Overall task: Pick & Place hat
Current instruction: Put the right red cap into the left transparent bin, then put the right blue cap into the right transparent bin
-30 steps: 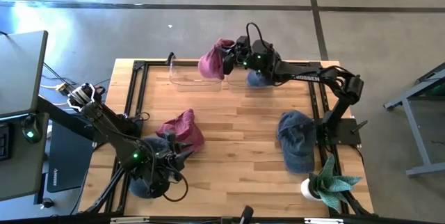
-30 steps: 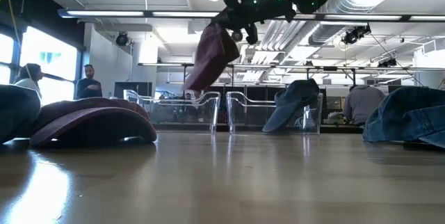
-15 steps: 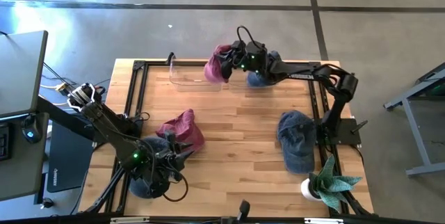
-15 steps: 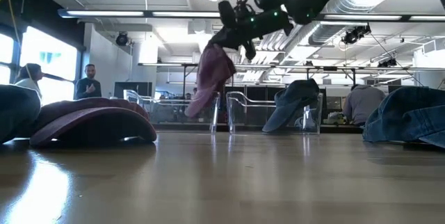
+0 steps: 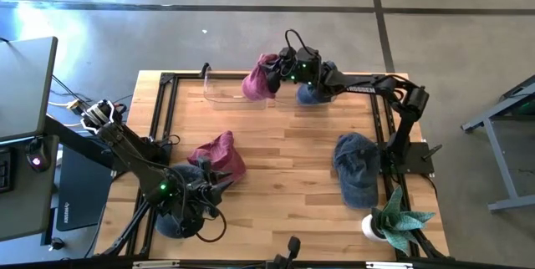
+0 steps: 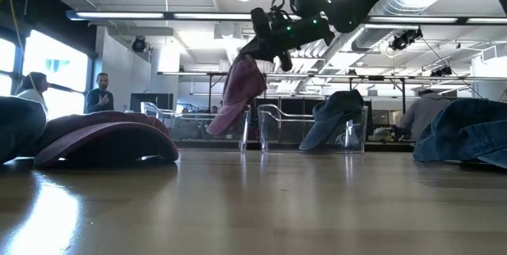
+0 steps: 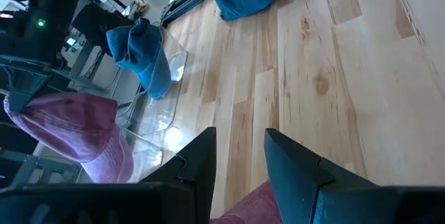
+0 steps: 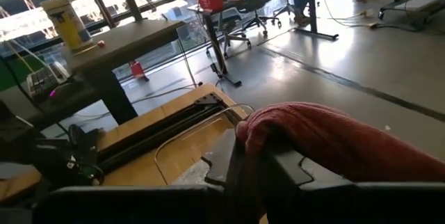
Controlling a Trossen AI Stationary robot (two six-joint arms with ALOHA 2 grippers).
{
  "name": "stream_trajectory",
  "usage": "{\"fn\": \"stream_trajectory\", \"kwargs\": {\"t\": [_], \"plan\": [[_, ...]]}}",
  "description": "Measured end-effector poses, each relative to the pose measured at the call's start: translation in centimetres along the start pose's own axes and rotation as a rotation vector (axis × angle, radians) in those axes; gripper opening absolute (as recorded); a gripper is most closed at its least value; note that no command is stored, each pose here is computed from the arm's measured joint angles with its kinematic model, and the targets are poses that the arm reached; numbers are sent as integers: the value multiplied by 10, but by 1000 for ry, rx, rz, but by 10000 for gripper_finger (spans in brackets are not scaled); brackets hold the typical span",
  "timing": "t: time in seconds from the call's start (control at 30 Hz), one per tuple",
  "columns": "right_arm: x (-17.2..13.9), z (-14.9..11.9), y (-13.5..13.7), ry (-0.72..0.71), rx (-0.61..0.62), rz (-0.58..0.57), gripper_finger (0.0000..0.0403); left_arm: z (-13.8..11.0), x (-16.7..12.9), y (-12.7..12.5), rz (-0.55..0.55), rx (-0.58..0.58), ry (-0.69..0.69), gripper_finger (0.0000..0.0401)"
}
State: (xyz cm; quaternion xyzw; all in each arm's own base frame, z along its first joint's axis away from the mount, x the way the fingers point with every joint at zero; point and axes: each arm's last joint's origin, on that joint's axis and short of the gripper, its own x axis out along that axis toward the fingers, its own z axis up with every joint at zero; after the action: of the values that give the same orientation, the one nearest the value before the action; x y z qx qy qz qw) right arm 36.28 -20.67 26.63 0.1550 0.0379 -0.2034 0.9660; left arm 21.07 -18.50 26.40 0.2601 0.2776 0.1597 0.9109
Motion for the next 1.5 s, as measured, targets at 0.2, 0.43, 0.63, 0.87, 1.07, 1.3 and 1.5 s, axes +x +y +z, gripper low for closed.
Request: {"fn": "stream_trajectory", "kwargs": {"t": [0.2,0.43,0.63,0.87,1.07,1.3,1.5], "plan": [[1,-1,4,-1,-51,-3,111,0,0,0,0,0,0,117],[-7,11,6,-32,-69,-5,195,0,0,0,-4,-3,1,117],[-29,24,32,41,-159,25,201,0,0,-1,-20,-21,7,117],[-69,-5,98,362,-357,92,182,-1,0,-1,-45,-43,18,117],[-119,-76,148,539,-393,190,161,0,0,-2,-47,-78,17,117],[-184,-152,184,670,-313,333,137,0,1,-2,-80,-125,28,117],[-227,-164,205,779,-440,338,113,6,17,5,-95,-196,55,117]]}}
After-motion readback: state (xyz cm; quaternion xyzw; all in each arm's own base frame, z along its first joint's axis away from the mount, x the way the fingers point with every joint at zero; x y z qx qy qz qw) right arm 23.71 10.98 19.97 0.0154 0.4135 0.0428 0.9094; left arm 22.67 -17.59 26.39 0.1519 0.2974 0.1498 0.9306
